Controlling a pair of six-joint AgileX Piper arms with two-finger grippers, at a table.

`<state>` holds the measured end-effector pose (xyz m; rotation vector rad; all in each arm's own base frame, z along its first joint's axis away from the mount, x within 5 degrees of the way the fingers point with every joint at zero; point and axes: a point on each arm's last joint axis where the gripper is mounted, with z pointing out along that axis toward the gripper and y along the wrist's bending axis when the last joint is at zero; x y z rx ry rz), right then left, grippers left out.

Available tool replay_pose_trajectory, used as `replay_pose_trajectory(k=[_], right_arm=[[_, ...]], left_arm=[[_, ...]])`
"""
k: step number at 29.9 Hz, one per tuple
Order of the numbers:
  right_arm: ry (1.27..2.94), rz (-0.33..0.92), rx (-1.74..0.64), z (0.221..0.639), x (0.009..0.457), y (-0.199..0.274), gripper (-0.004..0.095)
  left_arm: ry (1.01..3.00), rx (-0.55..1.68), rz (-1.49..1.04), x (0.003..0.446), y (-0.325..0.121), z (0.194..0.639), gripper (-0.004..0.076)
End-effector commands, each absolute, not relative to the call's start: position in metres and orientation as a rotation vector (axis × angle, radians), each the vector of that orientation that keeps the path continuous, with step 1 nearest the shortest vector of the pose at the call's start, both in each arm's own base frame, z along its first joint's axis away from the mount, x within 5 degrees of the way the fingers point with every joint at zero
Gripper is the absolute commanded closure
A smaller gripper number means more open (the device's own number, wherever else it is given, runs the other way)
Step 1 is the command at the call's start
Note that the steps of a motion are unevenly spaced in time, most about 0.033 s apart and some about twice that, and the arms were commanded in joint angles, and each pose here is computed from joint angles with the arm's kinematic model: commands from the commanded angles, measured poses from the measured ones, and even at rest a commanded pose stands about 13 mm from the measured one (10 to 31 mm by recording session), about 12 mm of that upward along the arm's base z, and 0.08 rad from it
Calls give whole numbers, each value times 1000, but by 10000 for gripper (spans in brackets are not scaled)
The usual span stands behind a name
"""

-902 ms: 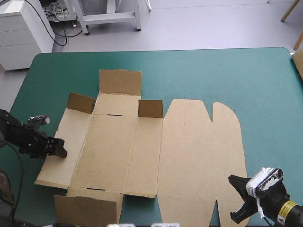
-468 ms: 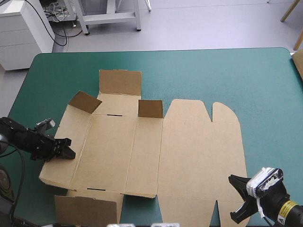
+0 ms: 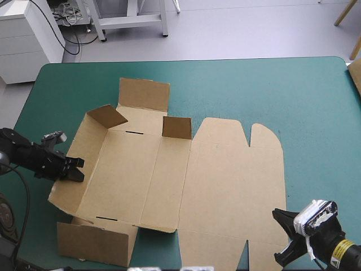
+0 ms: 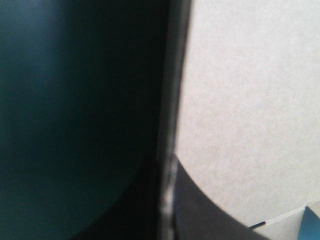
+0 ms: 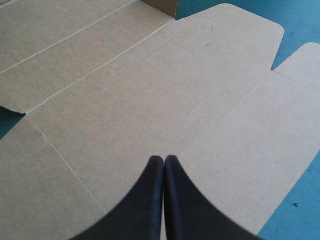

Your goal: Fold the box

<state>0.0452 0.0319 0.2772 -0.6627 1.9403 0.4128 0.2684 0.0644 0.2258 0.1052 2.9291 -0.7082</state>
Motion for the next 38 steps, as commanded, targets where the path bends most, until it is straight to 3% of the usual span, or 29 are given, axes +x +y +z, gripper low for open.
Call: replay_pose_trajectory(k=[1,6,12,21,31,38], right_arm=[[1857,436,-646,290,47,34,924],[1857,436,-646,290,47,34,924],[1858,439,-642,290,47,34,924],[1862,446,-632,290,47,34,924],[1867,452,-619,290,47,34,924],[1879,432,-570,290,49,31,924]], left_arm=[[2872,311,-638,280,45,264,732],[2758,735,-227,308,5,305,731],[2478,1032,115,333,-50,356,731],[2106,1443,581,345,-141,367,731],[1750,1653,660,296,-231,378,731],[1518,1678,756,252,-256,389,731]])
